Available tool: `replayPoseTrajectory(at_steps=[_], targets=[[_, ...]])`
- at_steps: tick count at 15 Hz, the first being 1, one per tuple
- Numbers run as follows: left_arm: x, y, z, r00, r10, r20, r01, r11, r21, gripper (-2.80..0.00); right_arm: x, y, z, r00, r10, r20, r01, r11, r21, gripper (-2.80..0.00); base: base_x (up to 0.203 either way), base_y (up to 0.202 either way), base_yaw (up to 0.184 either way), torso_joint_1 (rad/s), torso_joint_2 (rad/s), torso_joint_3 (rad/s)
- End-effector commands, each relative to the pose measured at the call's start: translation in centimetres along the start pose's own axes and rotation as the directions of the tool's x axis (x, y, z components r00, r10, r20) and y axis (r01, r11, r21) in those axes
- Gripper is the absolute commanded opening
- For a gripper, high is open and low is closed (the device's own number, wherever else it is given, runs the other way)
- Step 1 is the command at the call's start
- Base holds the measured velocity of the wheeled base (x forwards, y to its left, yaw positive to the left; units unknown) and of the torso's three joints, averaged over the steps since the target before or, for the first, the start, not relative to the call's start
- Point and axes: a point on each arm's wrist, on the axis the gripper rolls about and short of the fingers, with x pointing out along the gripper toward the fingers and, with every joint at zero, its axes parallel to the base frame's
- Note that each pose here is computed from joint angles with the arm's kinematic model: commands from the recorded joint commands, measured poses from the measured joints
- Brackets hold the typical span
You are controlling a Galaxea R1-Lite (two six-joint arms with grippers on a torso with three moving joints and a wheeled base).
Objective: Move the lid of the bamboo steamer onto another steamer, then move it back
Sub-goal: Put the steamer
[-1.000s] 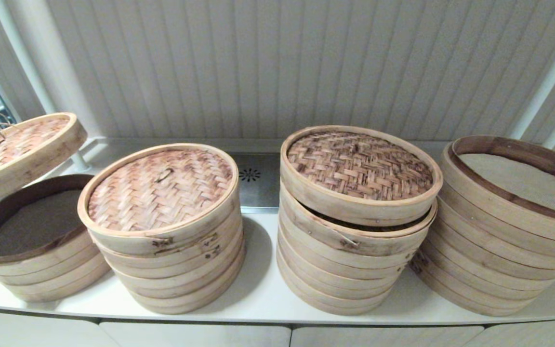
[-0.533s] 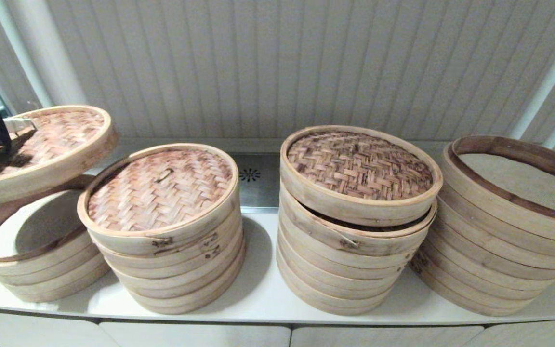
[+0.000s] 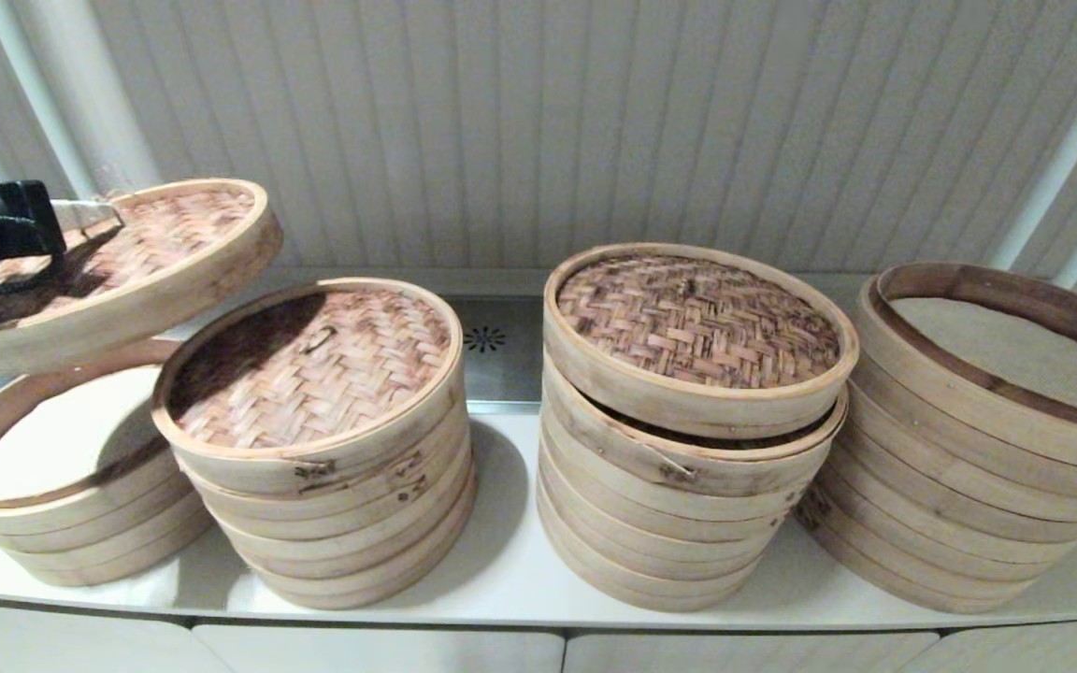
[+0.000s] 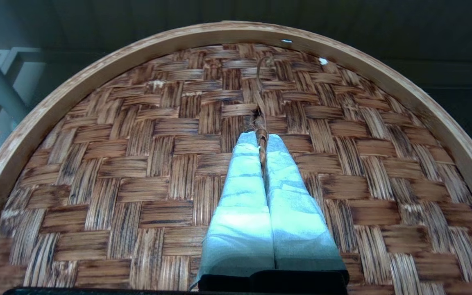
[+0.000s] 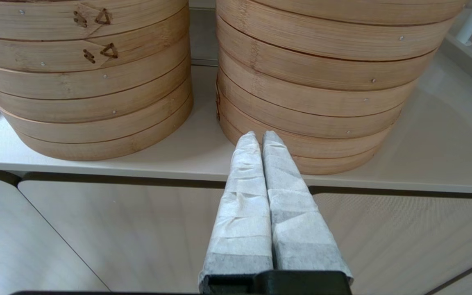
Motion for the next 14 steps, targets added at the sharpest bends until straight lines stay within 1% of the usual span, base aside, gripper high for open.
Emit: replayPoseTrajectory(at_steps=[1, 3, 6, 8, 10, 14], targets=[[0.0, -1.8, 0.3, 0.999, -0.037, 0.004, 0.037, 0.999, 0.011, -2.8, 0.0, 0.0, 0.0, 1.0, 0.001, 0.001, -0.001, 1.0, 0.0, -2.8, 0.0, 0.0, 0.0, 0.0, 0.0, 0.0], [0.3, -3.7, 0.2, 0.998, -0.062, -0.008, 0.062, 0.998, 0.007, -2.8, 0.0, 0.0, 0.0, 1.0, 0.001, 0.003, 0.0, 1.0, 0.0, -2.8, 0.0, 0.0, 0.0, 0.0, 0.0, 0.0], [0.6, -5.8, -0.1, 0.995, -0.095, -0.033, 0.095, 0.995, 0.005, -2.8, 0.0, 0.0, 0.0, 1.0, 0.001, 0.003, 0.0, 1.0, 0.0, -2.8, 0.0, 0.0, 0.0, 0.0, 0.0, 0.0], [0.9, -7.4, -0.6, 0.994, -0.099, -0.055, 0.099, 0.995, 0.01, -2.8, 0.0, 0.0, 0.0, 1.0, 0.001, 0.003, 0.0, 1.0, 0.0, -2.8, 0.0, 0.0, 0.0, 0.0, 0.0, 0.0], [0.9, -8.1, -1.2, 0.992, -0.101, -0.071, 0.102, 0.995, 0.01, -2.8, 0.0, 0.0, 0.0, 1.0, 0.001, 0.001, -0.001, 1.0, 0.0, -2.8, 0.0, 0.0, 0.0, 0.0, 0.0, 0.0], [0.9, -9.3, -2.4, 0.984, -0.142, -0.108, 0.143, 0.99, 0.007, -2.8, 0.0, 0.0, 0.0, 1.0, 0.001, 0.003, 0.0, 1.0, 0.0, -2.8, 0.0, 0.0, 0.0, 0.0, 0.0, 0.0]])
